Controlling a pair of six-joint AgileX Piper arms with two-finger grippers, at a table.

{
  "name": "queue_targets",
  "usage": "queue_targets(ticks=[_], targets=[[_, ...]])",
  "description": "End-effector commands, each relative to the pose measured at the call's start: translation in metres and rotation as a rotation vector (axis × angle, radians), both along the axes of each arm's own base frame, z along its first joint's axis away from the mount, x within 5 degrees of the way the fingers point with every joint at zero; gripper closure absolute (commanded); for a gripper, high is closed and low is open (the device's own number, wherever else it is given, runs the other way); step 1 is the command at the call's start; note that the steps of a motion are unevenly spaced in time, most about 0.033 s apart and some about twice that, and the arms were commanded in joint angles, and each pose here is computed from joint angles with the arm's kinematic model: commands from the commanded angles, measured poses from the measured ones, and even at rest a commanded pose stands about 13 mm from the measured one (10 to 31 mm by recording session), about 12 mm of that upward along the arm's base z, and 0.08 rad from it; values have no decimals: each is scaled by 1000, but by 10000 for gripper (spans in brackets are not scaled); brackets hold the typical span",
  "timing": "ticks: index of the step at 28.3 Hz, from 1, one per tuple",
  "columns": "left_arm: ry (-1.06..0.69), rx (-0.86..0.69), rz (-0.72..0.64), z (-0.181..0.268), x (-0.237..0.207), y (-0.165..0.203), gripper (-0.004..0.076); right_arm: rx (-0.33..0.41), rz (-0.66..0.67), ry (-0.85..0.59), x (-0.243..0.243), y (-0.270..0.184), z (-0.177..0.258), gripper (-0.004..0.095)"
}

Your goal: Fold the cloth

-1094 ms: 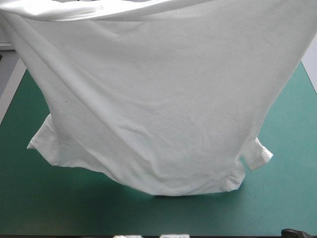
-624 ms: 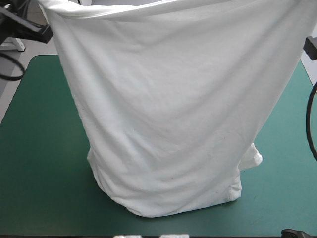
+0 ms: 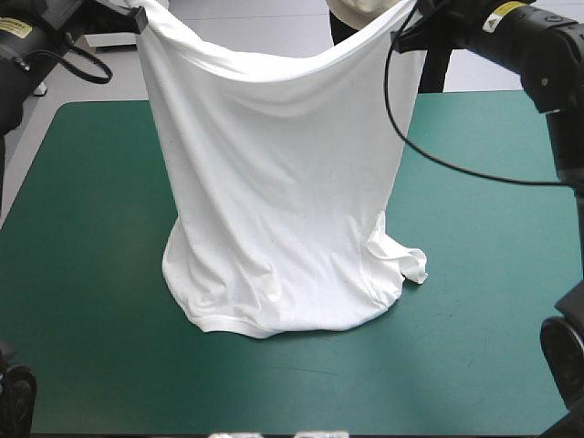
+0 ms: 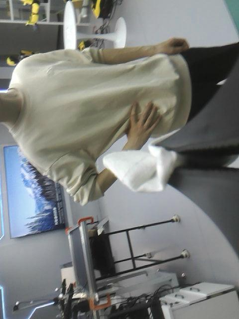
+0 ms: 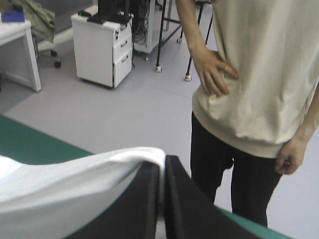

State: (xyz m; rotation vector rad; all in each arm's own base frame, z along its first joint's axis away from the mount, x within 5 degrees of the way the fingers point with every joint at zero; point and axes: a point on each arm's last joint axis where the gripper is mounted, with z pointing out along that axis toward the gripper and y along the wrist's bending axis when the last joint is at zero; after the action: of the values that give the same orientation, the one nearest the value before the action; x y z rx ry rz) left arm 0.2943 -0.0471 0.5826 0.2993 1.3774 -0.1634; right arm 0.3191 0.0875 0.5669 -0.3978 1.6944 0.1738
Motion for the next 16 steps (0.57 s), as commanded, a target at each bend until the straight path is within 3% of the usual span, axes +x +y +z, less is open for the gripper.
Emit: queue_targets(ticks=[1, 8, 12, 16], targets=[[-225, -56, 79, 25, 0, 7, 733, 119, -7, -262, 8, -23, 30, 925], [-528, -74, 180, 62, 19, 13, 733, 157, -68, -658, -13, -39, 84, 925], [-517, -46, 133, 70, 14, 8, 733, 141, -65, -624, -17, -45, 84, 925], [-333, 24, 44, 53, 25, -1, 733, 87, -34, -454, -2, -41, 64, 925]])
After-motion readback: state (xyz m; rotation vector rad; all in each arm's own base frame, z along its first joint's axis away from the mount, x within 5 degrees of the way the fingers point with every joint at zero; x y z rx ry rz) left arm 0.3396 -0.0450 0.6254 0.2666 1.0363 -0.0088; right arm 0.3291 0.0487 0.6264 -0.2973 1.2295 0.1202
